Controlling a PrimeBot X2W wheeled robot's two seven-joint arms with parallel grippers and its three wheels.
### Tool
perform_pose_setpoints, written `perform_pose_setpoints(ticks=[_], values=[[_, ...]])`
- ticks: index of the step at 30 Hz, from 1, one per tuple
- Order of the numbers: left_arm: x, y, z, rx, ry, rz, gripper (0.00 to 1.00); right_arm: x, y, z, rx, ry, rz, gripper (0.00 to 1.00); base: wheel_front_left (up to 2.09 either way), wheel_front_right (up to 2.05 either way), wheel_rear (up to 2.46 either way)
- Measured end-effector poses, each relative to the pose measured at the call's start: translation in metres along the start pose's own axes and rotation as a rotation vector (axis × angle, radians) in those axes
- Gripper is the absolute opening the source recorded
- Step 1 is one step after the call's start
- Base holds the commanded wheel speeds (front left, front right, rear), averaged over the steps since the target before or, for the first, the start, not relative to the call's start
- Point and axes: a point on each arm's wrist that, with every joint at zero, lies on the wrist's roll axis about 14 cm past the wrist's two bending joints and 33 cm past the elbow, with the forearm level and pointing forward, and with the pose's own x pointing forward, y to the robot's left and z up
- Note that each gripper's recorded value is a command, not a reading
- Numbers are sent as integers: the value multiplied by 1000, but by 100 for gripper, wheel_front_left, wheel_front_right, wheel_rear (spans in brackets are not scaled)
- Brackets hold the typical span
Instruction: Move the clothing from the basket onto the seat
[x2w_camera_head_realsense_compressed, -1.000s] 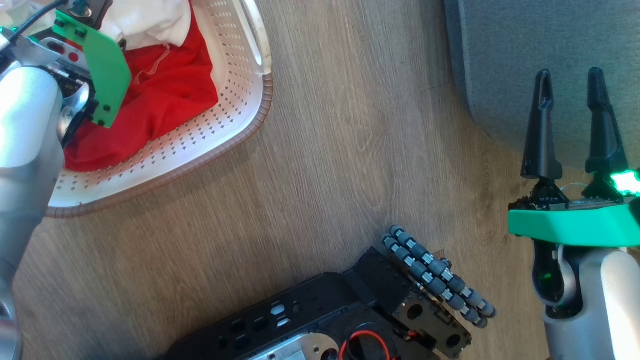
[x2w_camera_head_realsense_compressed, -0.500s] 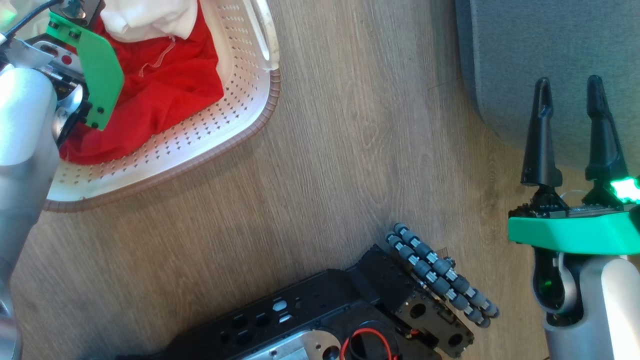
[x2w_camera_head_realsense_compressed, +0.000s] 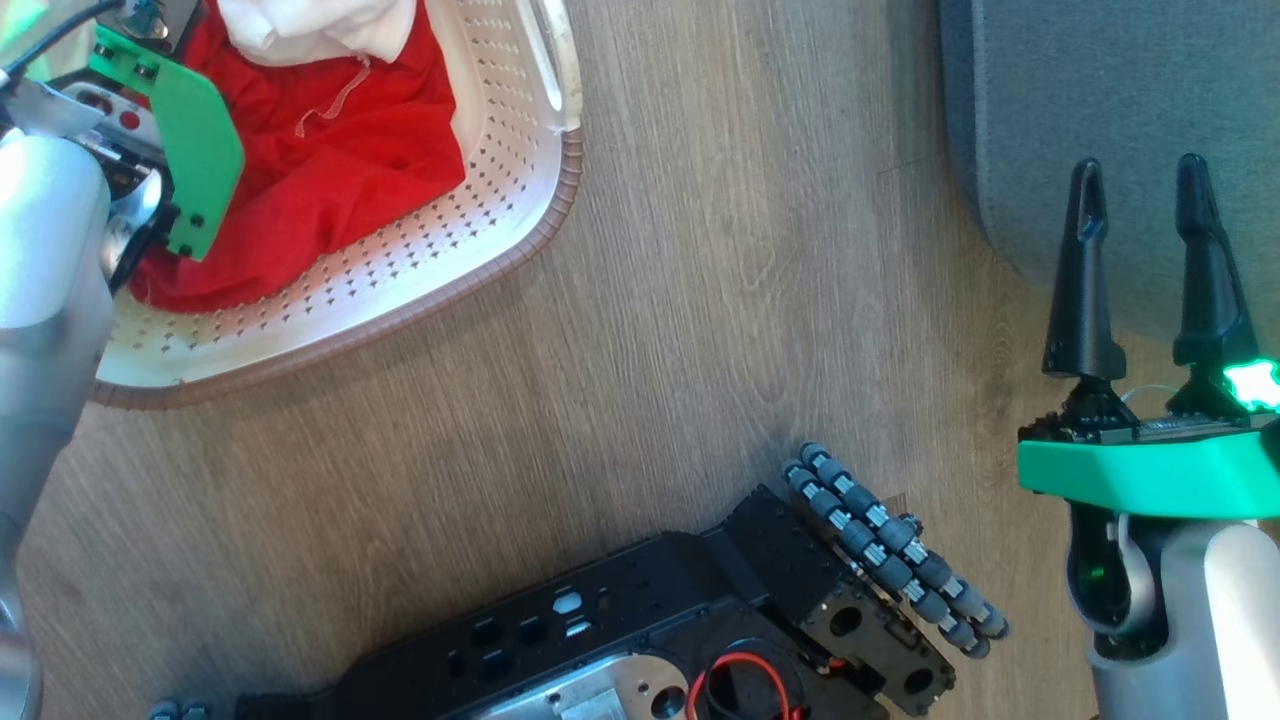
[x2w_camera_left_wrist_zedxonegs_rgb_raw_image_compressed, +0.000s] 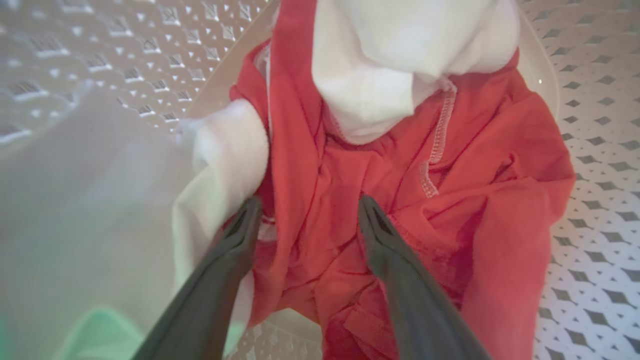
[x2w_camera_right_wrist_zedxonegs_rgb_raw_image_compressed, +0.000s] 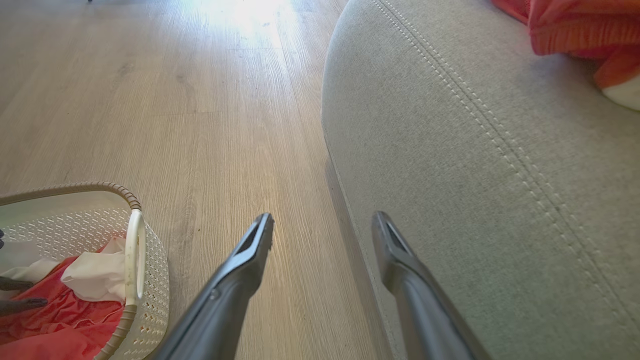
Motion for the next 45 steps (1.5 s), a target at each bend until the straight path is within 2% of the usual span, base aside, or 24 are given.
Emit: perform_pose_setpoints(ticks=[24, 27, 31, 34, 36, 39, 43, 45], values=[[1, 5, -13, -23, 6, 10, 100, 2, 11, -14, -10, 32, 32, 100, 0, 0, 0], [1, 7, -12, -17, 3, 15, 86, 2, 11, -14, -9, 32, 34, 100, 0, 0, 0], [1, 7, -14, -11, 5, 17, 61, 3, 12, -15, -11, 31, 37, 100, 0, 0, 0], [1, 7, -15, -9, 9, 16, 53, 3, 13, -15, -13, 32, 39, 100, 0, 0, 0], [2, 6, -15, -9, 8, 15, 52, 3, 13, -16, -12, 33, 40, 100, 0, 0, 0], [2, 6, -15, -10, 5, 14, 62, 4, 14, -16, -11, 34, 42, 100, 0, 0, 0], [1, 6, -16, -11, -4, 17, 58, 5, 16, -16, -17, 32, 50, 100, 0, 0, 0], [1, 7, -15, -14, -7, 18, 50, 5, 17, -17, -16, 32, 51, 100, 0, 0, 0]])
